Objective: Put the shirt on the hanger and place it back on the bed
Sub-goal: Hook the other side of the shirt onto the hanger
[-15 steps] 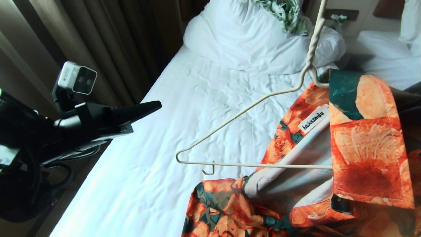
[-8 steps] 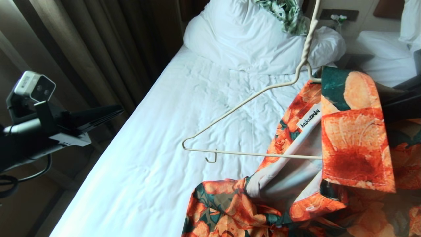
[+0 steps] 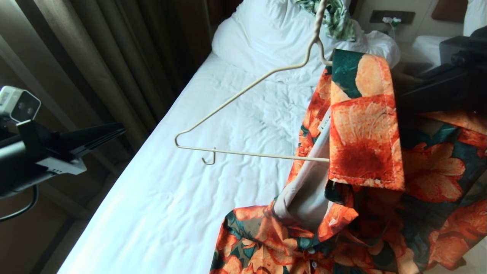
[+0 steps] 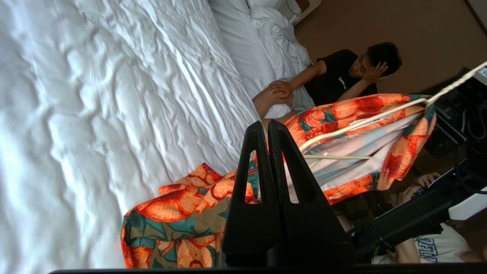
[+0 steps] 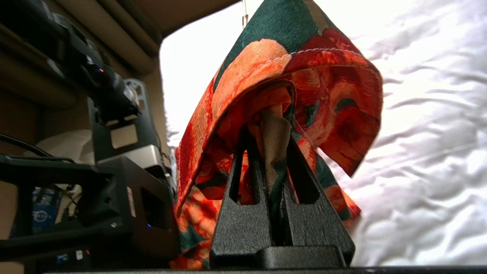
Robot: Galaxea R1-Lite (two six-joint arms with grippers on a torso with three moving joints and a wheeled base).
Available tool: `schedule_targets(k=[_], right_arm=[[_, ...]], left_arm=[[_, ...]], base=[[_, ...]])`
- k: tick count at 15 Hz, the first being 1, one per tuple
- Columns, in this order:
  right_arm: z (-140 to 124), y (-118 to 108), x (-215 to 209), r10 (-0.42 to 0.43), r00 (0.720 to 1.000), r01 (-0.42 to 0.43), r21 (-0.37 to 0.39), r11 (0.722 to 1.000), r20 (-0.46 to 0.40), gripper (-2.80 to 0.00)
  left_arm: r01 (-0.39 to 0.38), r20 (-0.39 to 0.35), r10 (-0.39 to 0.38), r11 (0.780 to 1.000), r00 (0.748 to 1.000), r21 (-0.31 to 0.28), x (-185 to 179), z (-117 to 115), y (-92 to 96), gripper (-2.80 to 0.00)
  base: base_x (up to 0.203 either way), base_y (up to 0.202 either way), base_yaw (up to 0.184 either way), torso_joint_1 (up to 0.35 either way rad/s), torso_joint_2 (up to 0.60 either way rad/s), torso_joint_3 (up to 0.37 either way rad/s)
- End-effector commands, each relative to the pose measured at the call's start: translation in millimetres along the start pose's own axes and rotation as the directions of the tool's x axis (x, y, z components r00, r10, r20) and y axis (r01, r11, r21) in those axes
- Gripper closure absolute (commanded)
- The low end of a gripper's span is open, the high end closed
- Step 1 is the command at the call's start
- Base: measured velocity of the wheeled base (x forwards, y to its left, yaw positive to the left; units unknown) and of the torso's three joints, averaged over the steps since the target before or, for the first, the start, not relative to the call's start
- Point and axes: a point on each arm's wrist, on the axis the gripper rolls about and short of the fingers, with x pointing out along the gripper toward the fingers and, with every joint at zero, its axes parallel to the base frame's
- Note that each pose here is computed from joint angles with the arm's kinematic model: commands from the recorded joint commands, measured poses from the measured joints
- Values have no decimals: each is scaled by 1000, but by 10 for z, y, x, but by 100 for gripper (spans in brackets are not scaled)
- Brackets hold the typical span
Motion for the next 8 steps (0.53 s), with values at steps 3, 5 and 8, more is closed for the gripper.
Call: schedule_targets(k=[3, 5, 8], right_arm=[[77, 155, 73, 68, 997, -68, -3, 998, 26, 0], [-11, 37, 76, 25, 1000, -24, 39, 999, -4, 0], [-247, -218, 31, -61, 996, 69, 127, 989, -70, 0]], left_arm=[[2, -5, -2, 1000, 1000, -7, 2, -4, 16, 0], [3, -8, -3, 1000, 1000, -10, 1, -14, 15, 0], [24, -29, -24, 1000, 999, -16, 38, -28, 6, 0]], base=[[0, 0, 0, 0, 0, 0], [0, 0, 0, 0, 0, 0], [0, 0, 0, 0, 0, 0]])
